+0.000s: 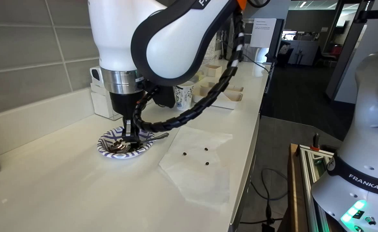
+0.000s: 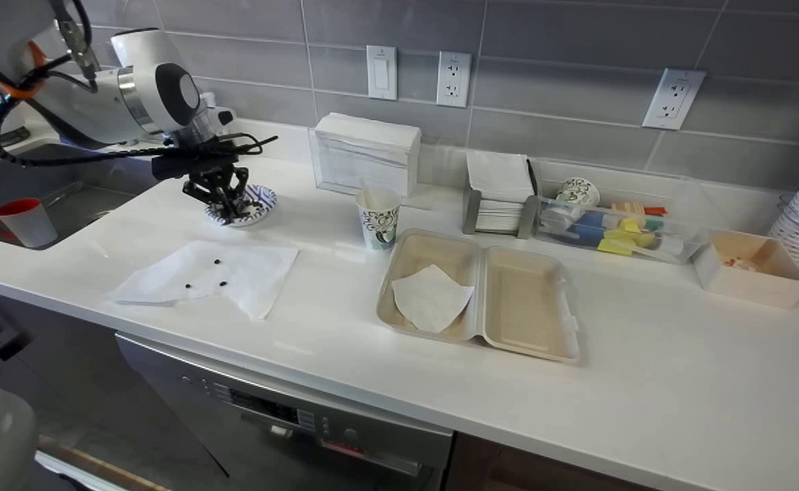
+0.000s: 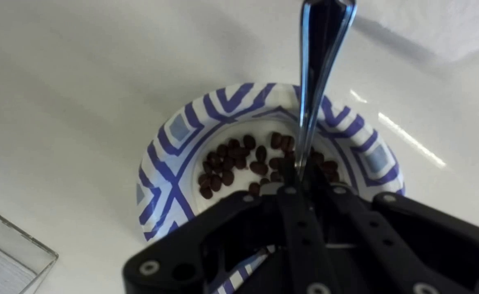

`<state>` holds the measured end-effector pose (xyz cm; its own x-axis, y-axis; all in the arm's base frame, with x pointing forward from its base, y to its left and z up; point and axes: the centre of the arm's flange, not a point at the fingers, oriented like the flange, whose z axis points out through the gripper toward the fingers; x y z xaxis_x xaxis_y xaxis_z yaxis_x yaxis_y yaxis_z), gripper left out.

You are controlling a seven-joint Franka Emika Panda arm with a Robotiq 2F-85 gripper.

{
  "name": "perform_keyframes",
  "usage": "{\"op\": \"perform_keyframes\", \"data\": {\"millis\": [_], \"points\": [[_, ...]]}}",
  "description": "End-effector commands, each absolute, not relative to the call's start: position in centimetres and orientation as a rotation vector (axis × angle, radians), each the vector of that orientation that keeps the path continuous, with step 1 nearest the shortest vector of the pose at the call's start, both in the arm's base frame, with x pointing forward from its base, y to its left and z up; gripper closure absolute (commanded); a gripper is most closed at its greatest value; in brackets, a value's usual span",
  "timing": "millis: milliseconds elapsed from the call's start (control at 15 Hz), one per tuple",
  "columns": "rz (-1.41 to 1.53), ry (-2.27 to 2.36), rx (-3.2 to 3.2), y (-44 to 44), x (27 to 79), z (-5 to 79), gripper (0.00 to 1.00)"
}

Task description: Use the spoon to scoop up contents in the bowl and put them on the tissue

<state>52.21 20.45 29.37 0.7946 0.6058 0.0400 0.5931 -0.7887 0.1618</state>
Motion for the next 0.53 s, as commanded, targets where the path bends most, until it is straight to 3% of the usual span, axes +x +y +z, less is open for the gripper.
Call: {"op": "perform_keyframes", "data": {"millis": [0,467], "points": [[0.159,0.965,2.896,19.2,51.1,30.1,0.98],[0.207,0.950,2.974,17.8,50.5,32.2,0.98]]}}
